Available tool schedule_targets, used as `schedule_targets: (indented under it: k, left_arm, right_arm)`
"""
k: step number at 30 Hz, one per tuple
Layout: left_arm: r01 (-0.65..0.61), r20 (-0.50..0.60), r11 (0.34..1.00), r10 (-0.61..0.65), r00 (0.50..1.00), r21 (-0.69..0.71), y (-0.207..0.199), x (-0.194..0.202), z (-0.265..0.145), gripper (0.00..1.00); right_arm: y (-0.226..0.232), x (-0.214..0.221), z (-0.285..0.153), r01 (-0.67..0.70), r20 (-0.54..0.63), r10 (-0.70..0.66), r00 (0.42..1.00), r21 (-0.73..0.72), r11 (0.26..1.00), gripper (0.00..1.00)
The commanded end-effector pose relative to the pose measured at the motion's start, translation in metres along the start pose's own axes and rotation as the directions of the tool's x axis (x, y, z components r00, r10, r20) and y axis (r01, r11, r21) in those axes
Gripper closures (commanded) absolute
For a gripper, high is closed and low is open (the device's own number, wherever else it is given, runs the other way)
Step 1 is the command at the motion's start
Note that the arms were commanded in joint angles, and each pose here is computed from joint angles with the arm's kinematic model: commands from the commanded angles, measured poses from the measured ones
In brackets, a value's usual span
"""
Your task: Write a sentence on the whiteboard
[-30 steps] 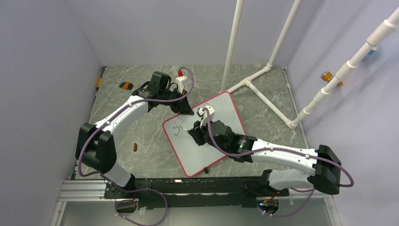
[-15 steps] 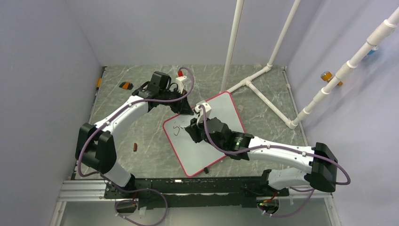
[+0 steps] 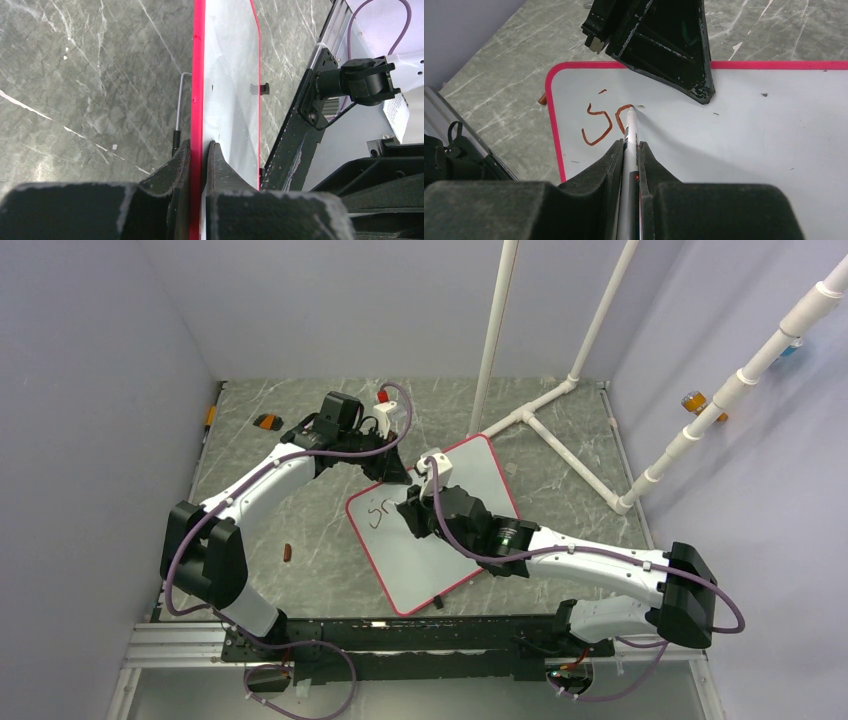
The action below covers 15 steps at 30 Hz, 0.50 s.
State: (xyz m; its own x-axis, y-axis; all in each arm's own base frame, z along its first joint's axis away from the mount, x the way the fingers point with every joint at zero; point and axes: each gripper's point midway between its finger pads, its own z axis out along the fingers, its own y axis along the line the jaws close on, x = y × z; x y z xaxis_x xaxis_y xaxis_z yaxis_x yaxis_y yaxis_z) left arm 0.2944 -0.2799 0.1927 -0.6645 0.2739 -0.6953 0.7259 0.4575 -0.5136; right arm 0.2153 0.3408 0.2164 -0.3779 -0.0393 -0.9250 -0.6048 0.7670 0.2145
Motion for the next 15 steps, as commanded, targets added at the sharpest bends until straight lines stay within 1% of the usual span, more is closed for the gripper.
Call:
schedule_targets:
  k: [1,8,15]
  left_arm:
    - [-0.117,0.042,0.982,0.124,0.991,-0.148,0.016,-0.021,-0.010,1.00]
    - [-0.120,0.045,0.982,0.128,0.991,-0.146,0.015,-0.023,-0.010,1.00]
    - [-0.122,0.047,0.982,0.130,0.990,-0.146,0.015,-0.024,-0.010,1.00]
  right_arm:
    - [-0.016,0.014,-0.004,0.007,-0.047,-0.004,0.999,0.057,0.998,1.00]
    - [-0.020,0.033,-0.013,-0.013,-0.088,0.017,0.996,0.042,0.999,1.00]
    - [-0.019,0.032,-0.014,-0.019,-0.086,0.022,0.996,0.035,0.999,1.00]
